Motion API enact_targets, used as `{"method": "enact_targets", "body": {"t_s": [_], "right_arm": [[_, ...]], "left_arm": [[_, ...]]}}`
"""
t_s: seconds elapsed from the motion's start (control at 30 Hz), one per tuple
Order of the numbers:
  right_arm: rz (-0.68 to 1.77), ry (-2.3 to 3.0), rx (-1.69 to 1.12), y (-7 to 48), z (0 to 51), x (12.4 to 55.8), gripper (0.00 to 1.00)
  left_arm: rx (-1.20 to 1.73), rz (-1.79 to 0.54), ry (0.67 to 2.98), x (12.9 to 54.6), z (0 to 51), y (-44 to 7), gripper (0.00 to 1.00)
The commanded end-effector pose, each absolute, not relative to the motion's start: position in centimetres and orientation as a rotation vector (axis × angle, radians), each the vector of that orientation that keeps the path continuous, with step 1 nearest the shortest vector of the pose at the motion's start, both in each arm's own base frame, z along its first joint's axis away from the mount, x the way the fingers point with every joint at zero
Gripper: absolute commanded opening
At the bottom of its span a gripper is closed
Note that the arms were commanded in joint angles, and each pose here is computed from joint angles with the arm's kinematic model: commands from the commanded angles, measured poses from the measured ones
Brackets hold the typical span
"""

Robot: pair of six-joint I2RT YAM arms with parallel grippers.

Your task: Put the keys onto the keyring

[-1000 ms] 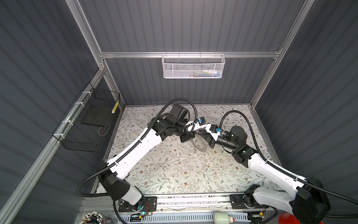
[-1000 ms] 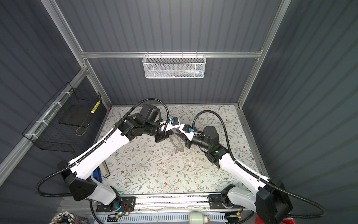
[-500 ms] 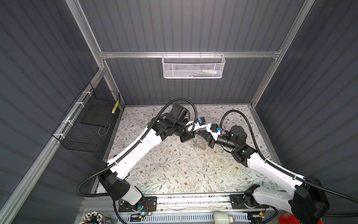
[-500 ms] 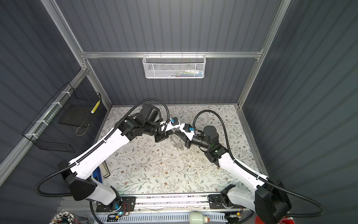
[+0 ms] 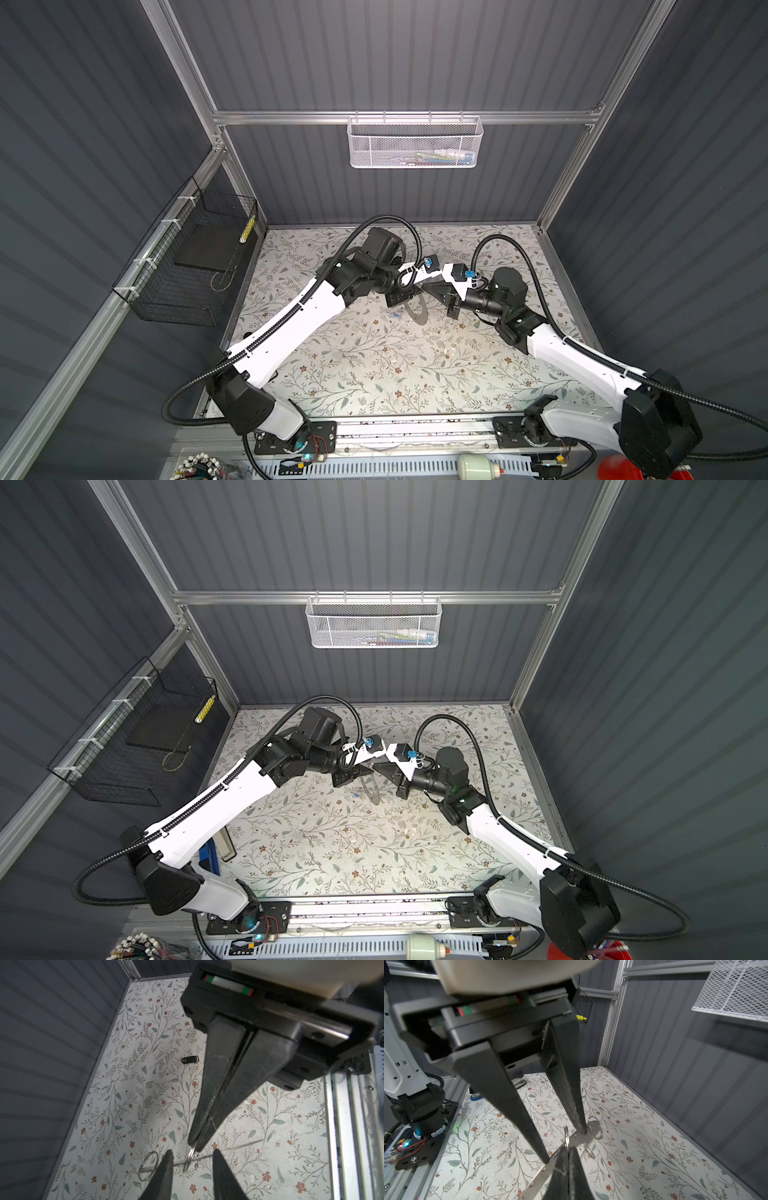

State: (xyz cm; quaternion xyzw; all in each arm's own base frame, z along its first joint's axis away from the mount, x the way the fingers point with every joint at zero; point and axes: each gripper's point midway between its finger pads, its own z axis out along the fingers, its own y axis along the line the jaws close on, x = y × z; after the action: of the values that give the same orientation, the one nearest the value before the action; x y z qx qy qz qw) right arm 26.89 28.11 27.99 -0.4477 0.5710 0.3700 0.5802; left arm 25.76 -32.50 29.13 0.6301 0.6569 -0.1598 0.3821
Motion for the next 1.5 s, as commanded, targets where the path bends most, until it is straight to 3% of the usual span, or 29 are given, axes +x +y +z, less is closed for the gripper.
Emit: {"method": "enact_targets", "body": {"t_s": [0.0,0.2,0.6,1.47], "right_arm": [[0.942,1.292,-1.006,28.2,29.8,26.9,0.0],[0.986,1.268,-1.005,28.6,30.1,27.0,0.0],[1.07,1.133,-1.008,29.4,32.0,26.6,0.0],[1.122,1.078,-1.099,30.7,31.5,25.6,0.0]], "left_arm": [[1.533,-0.41,1.618,25.7,31.2,-31.8,0.42],[1.307,-0.523,1.636,26.7,30.8,-28.1,0.37],[1.255,-0.725,1.529,25.0,29.9,-29.5,0.23],[1.269,-0.829,1.446,25.0,30.4,-31.3,0.23]]}}
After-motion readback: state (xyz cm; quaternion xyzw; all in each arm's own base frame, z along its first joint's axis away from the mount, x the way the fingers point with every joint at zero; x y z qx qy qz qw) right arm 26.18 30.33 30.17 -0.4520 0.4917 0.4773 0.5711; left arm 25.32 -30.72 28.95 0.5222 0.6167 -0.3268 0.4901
